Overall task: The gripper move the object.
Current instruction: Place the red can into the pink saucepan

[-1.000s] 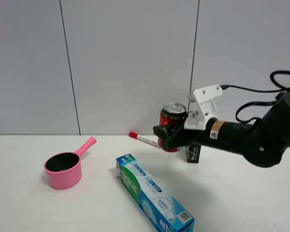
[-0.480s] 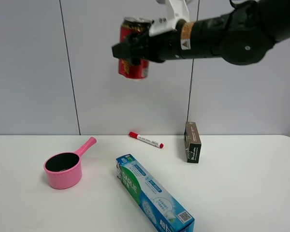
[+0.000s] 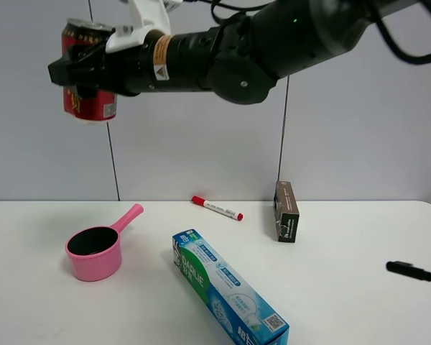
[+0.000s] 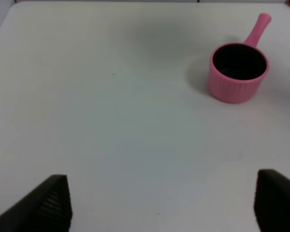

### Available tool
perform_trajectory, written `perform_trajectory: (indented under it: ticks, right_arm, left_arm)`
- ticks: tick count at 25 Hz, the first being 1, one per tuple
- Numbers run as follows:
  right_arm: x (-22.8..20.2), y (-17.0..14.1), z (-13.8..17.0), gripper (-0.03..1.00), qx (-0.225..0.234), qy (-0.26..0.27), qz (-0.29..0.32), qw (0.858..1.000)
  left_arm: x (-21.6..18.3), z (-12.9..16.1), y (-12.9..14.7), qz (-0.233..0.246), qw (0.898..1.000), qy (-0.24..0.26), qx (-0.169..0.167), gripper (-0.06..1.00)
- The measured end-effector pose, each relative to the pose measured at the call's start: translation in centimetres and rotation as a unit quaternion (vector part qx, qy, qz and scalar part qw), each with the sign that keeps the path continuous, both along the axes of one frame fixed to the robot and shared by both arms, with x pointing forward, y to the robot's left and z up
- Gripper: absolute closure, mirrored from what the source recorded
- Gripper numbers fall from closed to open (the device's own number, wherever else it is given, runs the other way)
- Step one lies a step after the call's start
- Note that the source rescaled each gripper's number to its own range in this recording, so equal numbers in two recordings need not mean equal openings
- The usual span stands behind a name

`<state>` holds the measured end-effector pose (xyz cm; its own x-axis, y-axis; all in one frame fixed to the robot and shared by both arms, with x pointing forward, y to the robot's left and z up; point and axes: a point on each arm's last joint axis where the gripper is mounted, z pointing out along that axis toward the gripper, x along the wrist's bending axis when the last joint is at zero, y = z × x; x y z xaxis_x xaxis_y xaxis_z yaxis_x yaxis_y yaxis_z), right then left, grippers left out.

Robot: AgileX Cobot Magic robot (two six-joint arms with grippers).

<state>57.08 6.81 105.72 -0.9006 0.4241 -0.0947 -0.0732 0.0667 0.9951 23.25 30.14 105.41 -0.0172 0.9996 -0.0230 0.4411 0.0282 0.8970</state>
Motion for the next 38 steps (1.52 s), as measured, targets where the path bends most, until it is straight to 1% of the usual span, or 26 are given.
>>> perform_trajectory:
  ticks: [5, 8, 13, 14, 18, 25, 30, 31, 34, 38]
  right_arm:
    - [0.3, 1.6, -5.2, 0.97, -0.050, 0.048, -0.010, 0.998]
    - [0.1, 2.3, -7.1, 0.97, -0.064, 0.061, -0.005, 0.996]
    - [0.2, 2.9, -9.5, 0.97, -0.085, 0.058, 0.002, 0.995]
    - [0.2, 2.9, -9.5, 0.97, -0.085, 0.058, 0.002, 0.995]
    - [1.0, 3.7, -11.7, 0.97, -0.104, 0.044, 0.003, 0.994]
    - [1.8, 4.3, -12.9, 0.97, -0.096, 0.060, -0.011, 0.994]
    - [2.0, 4.3, -14.5, 0.97, -0.100, 0.089, -0.023, 0.991]
    - [1.9, 4.5, -15.2, 0.97, -0.102, 0.098, -0.023, 0.990]
    - [1.6, 4.7, -15.9, 0.97, -0.105, 0.102, -0.019, 0.989]
    - [1.5, 4.8, -16.0, 0.97, -0.103, 0.102, -0.016, 0.989]
  left_arm:
    - [0.0, 0.0, 0.0, 0.000, 1.000, 0.000, 0.000, -0.06]
    - [0.0, 0.0, 0.0, 0.000, 1.000, 0.000, 0.000, -0.06]
    - [0.0, 0.0, 0.0, 0.000, 1.000, 0.000, 0.000, -0.06]
    - [0.0, 0.0, 0.0, 0.000, 1.000, 0.000, 0.000, -0.06]
    - [0.0, 0.0, 0.0, 0.000, 1.000, 0.000, 0.000, -0.06]
    - [0.0, 0.0, 0.0, 0.000, 1.000, 0.000, 0.000, -0.06]
    - [0.0, 0.0, 0.0, 0.000, 1.000, 0.000, 0.000, -0.06]
    - [0.0, 0.0, 0.0, 0.000, 1.000, 0.000, 0.000, -0.06]
    - [0.0, 0.0, 0.0, 0.000, 1.000, 0.000, 0.000, -0.06]
    - [0.0, 0.0, 0.0, 0.000, 1.000, 0.000, 0.000, -0.06]
